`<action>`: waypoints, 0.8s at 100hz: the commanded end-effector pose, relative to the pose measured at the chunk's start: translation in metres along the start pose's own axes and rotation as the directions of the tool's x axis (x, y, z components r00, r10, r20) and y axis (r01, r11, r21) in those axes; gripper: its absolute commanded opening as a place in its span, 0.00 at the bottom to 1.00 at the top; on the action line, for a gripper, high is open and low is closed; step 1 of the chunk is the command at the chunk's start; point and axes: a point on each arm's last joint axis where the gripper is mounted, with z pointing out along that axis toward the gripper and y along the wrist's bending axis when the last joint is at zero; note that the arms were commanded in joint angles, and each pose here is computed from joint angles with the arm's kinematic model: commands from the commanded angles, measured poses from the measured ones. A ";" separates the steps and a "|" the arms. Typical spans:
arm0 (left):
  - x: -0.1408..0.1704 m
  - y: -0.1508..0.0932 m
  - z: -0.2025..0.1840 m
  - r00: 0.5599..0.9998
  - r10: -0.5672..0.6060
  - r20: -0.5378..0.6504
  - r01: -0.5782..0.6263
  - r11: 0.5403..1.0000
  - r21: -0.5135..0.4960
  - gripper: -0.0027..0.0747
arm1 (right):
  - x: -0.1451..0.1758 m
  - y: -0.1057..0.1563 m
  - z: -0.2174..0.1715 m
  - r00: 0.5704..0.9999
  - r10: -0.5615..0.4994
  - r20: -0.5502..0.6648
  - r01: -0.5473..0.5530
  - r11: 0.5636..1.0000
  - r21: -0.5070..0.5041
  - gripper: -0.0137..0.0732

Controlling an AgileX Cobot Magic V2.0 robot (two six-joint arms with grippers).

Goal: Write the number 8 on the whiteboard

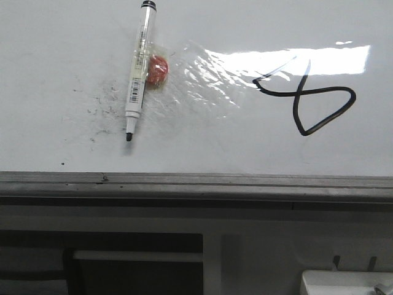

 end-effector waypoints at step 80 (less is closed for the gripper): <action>0.028 0.002 -0.004 0.977 -0.151 -0.153 0.135 0.985 -0.111 0.01 | -0.010 0.002 0.000 0.999 0.011 0.033 -0.010 0.999 -0.031 0.08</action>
